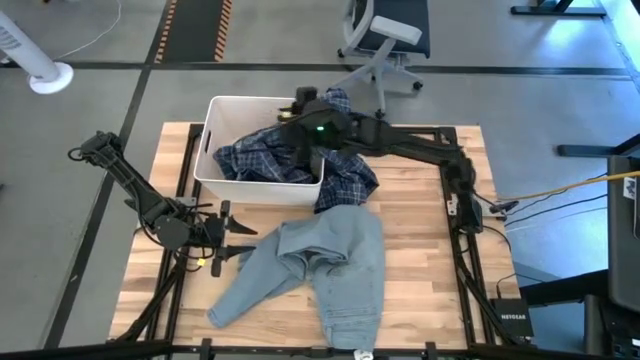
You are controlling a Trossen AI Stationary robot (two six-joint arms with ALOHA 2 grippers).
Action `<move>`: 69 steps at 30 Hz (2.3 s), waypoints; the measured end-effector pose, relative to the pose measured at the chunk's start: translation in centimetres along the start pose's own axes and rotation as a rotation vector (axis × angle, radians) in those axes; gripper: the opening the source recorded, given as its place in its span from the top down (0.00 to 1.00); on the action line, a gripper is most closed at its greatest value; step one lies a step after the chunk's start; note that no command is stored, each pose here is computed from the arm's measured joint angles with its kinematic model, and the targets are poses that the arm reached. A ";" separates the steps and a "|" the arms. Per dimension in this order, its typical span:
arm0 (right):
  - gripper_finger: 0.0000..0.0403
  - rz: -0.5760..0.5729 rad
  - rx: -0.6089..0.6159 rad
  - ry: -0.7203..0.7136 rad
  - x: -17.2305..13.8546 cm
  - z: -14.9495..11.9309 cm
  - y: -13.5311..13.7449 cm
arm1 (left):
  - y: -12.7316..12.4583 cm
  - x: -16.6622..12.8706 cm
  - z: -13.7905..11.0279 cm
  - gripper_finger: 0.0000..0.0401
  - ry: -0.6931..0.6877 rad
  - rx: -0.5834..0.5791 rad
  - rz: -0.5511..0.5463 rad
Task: Sort clothes
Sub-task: Put the blue checkered pants into the white laundry bin
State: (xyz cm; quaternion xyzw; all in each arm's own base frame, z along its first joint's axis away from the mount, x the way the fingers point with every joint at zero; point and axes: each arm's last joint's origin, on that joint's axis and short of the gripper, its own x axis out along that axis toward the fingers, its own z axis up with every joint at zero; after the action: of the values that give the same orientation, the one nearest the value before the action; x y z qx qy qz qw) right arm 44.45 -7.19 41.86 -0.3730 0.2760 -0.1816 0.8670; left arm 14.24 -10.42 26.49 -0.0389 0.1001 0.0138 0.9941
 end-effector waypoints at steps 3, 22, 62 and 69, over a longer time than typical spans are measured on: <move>0.44 0.070 -0.006 -0.002 -3.1 0.1 -0.8 | 0.0 0.0 0.0 0.57 0.002 -0.022 0.001; 0.44 0.132 -0.108 0.484 -11.7 -3.5 0.6 | 0.1 0.0 -0.3 0.57 0.027 -0.068 0.008; 0.44 -0.033 0.414 0.159 -4.8 -23.6 15.7 | 0.9 0.6 -0.1 0.57 0.019 -0.057 0.065; 0.44 -0.137 0.455 0.158 -1.4 -25.7 15.8 | 0.9 0.6 -0.1 0.57 0.020 -0.055 0.066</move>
State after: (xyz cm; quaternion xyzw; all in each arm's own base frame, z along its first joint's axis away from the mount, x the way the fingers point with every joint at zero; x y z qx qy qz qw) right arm 29.27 -10.12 15.89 -0.1708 0.2691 -0.3258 0.8901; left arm 14.77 -9.52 26.17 -0.0632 0.1109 0.0488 0.9906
